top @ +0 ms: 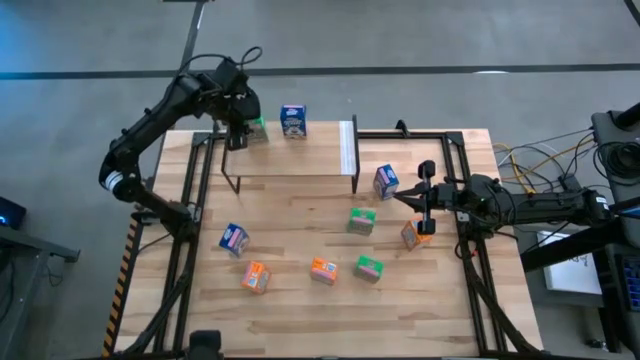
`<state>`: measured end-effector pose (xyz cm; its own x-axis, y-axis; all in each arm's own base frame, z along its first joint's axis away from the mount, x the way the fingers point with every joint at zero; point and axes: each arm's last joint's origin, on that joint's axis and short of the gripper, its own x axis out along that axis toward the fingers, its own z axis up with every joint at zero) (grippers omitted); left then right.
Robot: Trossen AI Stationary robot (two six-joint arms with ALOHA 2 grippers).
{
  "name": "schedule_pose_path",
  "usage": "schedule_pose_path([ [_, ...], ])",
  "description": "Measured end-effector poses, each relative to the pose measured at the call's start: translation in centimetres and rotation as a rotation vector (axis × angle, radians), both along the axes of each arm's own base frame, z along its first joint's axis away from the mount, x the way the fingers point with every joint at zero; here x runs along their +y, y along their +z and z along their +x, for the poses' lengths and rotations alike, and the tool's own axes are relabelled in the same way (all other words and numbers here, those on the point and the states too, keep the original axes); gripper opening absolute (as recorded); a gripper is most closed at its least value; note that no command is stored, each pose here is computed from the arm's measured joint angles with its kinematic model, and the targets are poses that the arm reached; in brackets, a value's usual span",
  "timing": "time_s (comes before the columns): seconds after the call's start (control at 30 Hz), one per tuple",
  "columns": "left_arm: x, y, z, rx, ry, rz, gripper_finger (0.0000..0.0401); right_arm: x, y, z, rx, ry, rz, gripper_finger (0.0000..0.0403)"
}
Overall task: Stack cereal on shelf
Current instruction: Put the top left green cereal box on the shelf
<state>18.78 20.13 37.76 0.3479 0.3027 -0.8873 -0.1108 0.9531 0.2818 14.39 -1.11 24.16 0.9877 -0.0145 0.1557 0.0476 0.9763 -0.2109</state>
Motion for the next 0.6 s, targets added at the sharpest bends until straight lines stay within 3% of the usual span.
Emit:
schedule_pose_path([
  [0.6, 1.5, -1.1, 0.6, 0.000, 0.015, -0.029, 0.0142, 0.0, -0.1, 0.0, 0.011, 0.001, 0.009, 0.0012],
])
